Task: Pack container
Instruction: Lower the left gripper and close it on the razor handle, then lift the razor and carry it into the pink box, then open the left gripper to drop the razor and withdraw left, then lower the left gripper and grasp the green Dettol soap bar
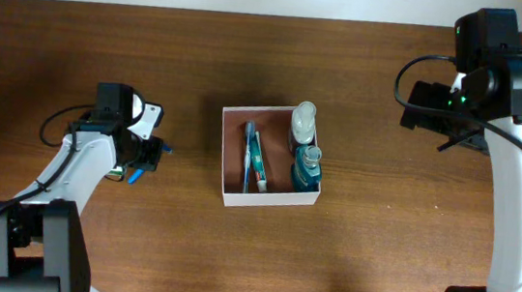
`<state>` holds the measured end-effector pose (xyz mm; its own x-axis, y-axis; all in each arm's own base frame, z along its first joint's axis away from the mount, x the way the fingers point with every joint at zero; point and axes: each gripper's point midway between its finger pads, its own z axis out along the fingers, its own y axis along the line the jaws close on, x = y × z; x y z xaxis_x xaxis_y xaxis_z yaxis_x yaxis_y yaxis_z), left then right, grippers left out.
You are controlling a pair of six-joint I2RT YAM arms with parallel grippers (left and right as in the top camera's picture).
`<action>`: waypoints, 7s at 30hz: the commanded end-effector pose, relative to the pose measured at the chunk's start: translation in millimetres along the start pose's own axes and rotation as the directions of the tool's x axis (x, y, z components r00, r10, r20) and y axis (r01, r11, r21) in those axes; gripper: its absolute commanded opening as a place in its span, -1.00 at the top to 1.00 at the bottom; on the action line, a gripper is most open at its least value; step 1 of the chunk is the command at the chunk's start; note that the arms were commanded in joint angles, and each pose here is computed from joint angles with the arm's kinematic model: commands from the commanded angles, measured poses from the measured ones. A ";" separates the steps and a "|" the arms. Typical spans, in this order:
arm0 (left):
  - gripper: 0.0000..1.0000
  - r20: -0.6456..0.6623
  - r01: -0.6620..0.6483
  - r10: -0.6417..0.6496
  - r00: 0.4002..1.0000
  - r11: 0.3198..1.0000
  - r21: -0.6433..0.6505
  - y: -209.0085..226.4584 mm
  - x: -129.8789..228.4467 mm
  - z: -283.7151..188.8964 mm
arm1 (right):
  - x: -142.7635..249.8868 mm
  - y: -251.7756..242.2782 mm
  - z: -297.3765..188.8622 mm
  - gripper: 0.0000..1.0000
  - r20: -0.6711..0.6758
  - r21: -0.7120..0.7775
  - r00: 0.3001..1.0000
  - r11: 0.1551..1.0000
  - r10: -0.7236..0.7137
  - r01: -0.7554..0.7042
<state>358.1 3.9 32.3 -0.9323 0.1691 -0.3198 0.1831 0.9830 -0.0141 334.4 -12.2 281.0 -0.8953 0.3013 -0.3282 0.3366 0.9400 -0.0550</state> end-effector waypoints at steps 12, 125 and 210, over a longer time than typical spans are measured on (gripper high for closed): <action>0.56 0.031 -0.017 0.018 0.999 1.000 -0.019 4.8 -3.3 -1.0 | -2.6 -3.6 -1.9 -0.97 0.014 0.013 1.000 1.000 0.006 -0.006; 0.98 0.162 0.192 -0.235 0.958 0.951 0.241 -223.8 -71.9 -60.6 | -2.6 -3.6 -1.9 -0.97 0.014 0.013 1.000 1.000 0.006 -0.006; -0.98 -0.066 0.389 -0.412 0.909 0.894 -0.224 79.2 5.7 -36.6 | -2.6 -3.6 -1.9 -0.96 0.014 0.013 1.000 1.000 0.006 -0.006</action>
<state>351.5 92.4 80.7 -0.9182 -0.2928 -0.2667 -0.3315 0.9367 0.1128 334.4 -12.2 281.0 -0.8951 0.3017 -0.3282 0.3369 0.9399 -0.0549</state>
